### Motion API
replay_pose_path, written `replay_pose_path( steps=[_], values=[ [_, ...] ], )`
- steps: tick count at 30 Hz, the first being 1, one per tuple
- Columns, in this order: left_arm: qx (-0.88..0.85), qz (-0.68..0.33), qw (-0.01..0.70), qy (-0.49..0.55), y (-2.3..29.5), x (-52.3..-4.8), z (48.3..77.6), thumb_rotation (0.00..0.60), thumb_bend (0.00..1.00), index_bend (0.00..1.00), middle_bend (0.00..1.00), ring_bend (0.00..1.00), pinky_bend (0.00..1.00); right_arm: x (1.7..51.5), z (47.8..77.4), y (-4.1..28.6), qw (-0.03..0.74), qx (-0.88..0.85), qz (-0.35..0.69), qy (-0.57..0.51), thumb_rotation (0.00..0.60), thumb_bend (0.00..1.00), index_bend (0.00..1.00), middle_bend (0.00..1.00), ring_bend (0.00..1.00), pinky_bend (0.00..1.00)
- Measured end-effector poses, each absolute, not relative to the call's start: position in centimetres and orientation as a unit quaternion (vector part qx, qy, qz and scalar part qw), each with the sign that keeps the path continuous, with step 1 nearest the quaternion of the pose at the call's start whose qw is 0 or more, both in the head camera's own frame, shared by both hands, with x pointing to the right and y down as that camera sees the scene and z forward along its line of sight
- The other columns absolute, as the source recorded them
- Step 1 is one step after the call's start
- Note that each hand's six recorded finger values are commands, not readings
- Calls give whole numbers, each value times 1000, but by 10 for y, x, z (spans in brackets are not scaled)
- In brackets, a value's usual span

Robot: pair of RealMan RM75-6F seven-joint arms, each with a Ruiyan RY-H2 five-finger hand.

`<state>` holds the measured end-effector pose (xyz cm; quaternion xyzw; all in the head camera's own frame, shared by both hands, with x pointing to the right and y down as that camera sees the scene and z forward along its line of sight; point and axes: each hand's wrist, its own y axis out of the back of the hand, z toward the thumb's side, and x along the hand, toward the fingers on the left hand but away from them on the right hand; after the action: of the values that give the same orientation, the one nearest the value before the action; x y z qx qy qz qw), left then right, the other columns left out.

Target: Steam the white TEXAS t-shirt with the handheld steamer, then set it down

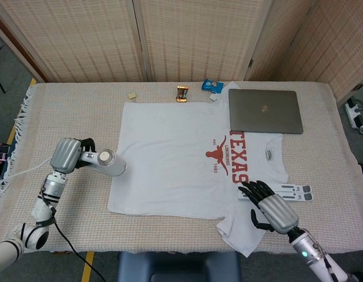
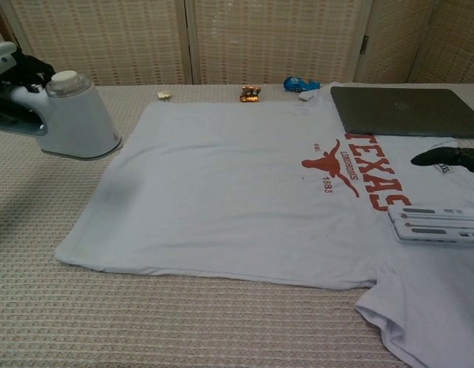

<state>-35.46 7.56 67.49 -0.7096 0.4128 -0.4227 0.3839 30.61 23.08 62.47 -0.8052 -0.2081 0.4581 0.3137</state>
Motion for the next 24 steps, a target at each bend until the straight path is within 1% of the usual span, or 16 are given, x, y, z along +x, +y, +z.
replay_pose_path(
  steps=[3,6,7,9,18,24],
  values=[
    [-713,-413,398,402,68,-331,672,600,426,927,1000,928,778,291,640,234,308,-818,450,-182,317,804,0,0,0,0],
    [-721,-407,399,393,61,-306,675,600,425,928,1000,927,778,285,653,233,307,-822,448,-170,281,842,0,0,0,0],
    [-723,-406,399,391,59,-299,677,600,426,928,1000,927,778,283,657,233,308,-822,449,-167,257,843,0,0,0,0],
    [-727,-405,400,384,58,-284,682,600,425,927,1000,927,778,281,666,233,311,-822,449,-161,245,843,0,0,0,0],
    [-732,-406,414,358,61,-235,702,600,424,927,1000,926,778,264,694,238,333,-821,446,-126,247,844,0,0,0,0],
    [-740,-409,405,348,70,-211,718,600,422,924,1000,925,778,259,708,242,334,-822,449,-109,244,844,0,0,0,0]
  ],
)
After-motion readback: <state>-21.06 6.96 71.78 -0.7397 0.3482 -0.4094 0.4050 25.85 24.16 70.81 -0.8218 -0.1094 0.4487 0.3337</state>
